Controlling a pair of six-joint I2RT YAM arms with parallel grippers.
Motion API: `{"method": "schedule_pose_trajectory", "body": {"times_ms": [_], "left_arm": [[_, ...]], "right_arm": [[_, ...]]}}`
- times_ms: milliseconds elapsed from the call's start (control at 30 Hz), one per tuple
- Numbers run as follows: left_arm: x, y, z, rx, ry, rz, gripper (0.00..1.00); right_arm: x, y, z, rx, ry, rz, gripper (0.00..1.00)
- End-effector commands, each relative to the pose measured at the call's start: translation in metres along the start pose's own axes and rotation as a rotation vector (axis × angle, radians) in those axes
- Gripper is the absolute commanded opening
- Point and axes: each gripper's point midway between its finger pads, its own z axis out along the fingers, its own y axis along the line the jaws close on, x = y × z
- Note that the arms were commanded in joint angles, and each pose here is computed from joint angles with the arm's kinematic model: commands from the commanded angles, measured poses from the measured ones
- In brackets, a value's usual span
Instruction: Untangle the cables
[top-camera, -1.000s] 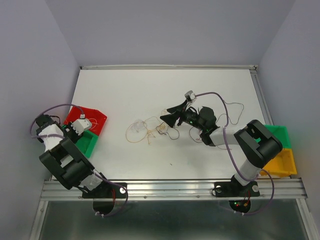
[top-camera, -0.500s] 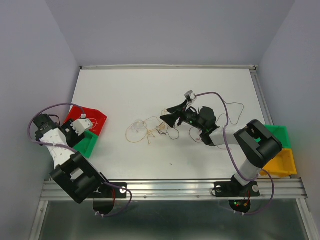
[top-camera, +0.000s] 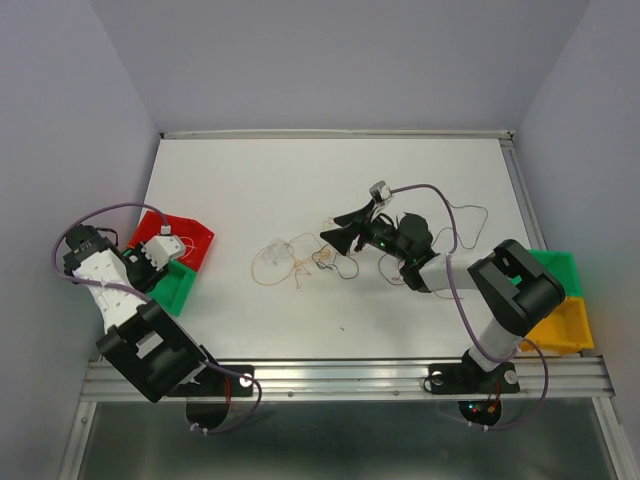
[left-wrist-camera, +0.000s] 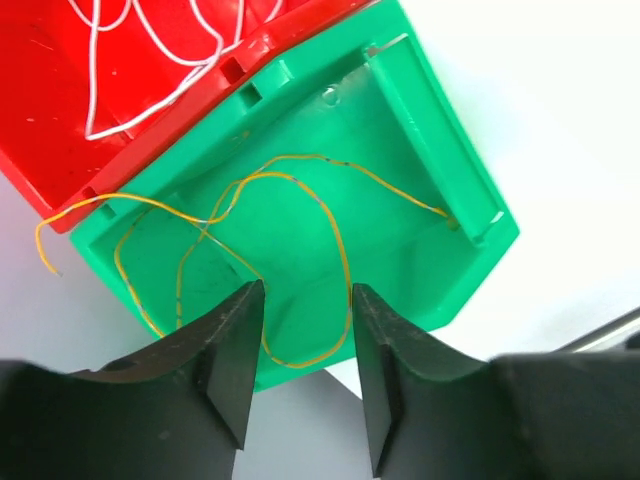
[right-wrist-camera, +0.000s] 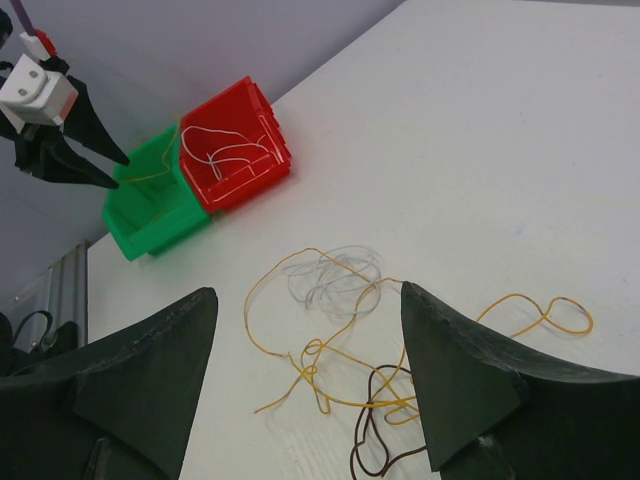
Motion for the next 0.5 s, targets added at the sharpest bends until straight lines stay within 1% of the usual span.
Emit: {"method": "schedule_pose_trajectory", "body": {"times_ms": [0, 67, 100, 167, 267, 333, 467], "left_arm": [[-0.002, -0.017, -0.009, 0.032, 0.010, -0.031, 0.40], [0.001, -0.013, -0.008, -0.003, 0.026, -0.040, 0.31], [0.002, -0.011, -0.007, -0.015, 0.028, -0.042, 0.17], [0.003, -0.007, -0.005, -0.027, 0.027, -0.065, 0.05], [0.001, -0.002, 0.001, 0.011, 0.006, -0.114, 0.00], [0.002, -0.002, 0.009, 0.059, -0.008, -0.145, 0.00], [-0.005, 0.011, 0.010, 0.054, -0.045, -0.156, 0.00]], "right_arm": [[-0.024, 0.016, 0.005, -0.051, -0.063, -0.047, 0.79], [-0.025, 0.016, 0.005, -0.053, -0.066, -0.048, 0.79], [-0.025, 0.016, 0.005, -0.053, -0.066, -0.048, 0.79], [-0.025, 0.017, 0.005, -0.054, -0.065, -0.049, 0.79], [-0.024, 0.016, 0.005, -0.053, -0.064, -0.046, 0.79], [-0.025, 0.017, 0.005, -0.054, -0.065, -0.047, 0.79], [-0.024, 0.016, 0.004, -0.051, -0.065, -0.049, 0.79]]}}
